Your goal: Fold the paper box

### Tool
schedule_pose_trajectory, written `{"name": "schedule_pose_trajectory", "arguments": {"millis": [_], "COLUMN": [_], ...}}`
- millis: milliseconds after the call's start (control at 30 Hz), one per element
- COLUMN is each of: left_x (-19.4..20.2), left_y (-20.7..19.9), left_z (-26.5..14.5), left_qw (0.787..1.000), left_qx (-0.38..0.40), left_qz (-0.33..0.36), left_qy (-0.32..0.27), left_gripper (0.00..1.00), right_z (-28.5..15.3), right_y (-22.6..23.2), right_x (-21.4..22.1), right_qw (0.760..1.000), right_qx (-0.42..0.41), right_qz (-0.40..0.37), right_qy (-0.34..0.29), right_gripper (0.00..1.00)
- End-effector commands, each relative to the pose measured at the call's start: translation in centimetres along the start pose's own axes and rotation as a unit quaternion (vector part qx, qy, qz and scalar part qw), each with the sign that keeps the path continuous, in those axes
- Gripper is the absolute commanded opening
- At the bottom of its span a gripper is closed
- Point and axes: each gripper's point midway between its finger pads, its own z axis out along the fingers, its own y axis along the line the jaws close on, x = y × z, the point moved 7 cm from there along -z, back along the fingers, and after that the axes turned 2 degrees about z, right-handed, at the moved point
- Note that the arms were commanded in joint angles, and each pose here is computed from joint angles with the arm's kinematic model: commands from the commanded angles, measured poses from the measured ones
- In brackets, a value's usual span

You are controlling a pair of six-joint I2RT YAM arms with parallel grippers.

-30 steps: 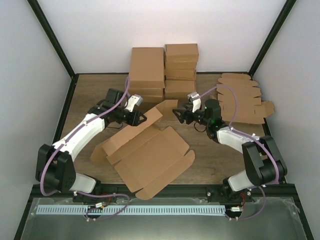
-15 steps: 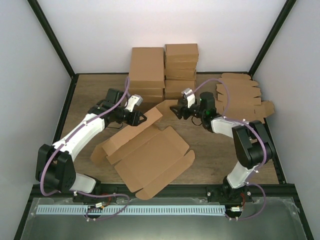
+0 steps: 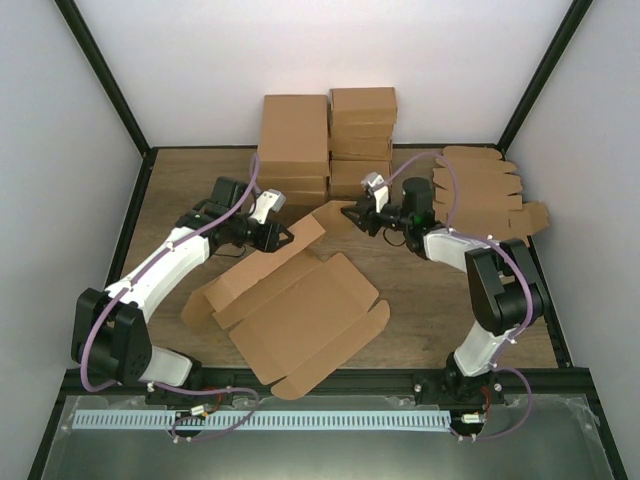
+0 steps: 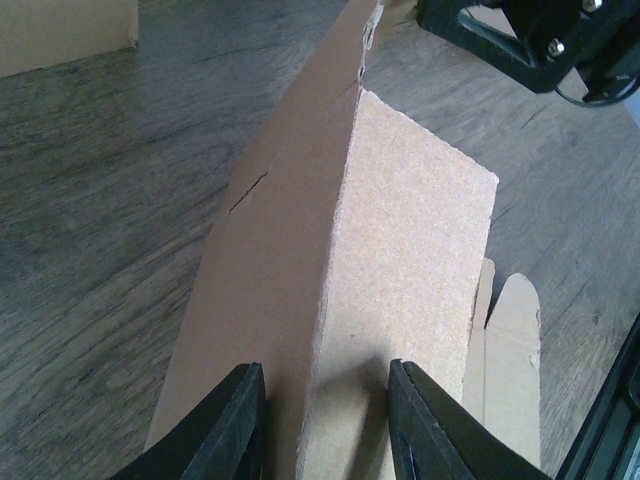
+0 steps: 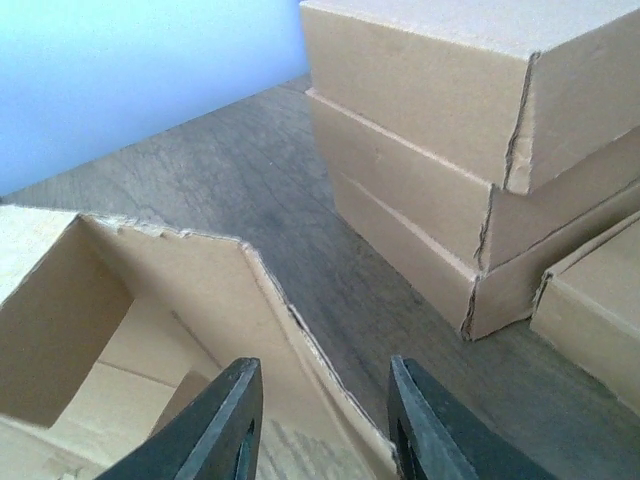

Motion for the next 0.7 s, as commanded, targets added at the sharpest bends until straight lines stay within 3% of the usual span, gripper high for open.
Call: {"name": "schedule_pose_trajectory", "arguments": {"millis": [0,367,667], "left_x": [1.4,1.2,1.0], "left_y": [1.1,0.8,0.6], "left_z": [1.0,0.5,0.2], "left_qw": [0.999,0.999,0.999], "left_qx": [-0.015,-0.002,0.001], "left_qz": [-0.025,-0.027,-0.025], "left_qy": [0.035,0.026,0.02], "left_gripper": [0.36,0.36,0.36], "right_z": [-1.2,-1.4,-1.3], "right_y": [1.5,3.4,6.5], "right_x": [-1.1,-1.4,-4.0], "right_qw": [0.999,0.999,0.998], "right_qx": [0.003,0.026,0.068], "right_qz": [-0.017,-0.032,0.012], "right_qy": [-0.033,-0.023,0.011], "right_gripper": [0.34,0.02,0.01]}}
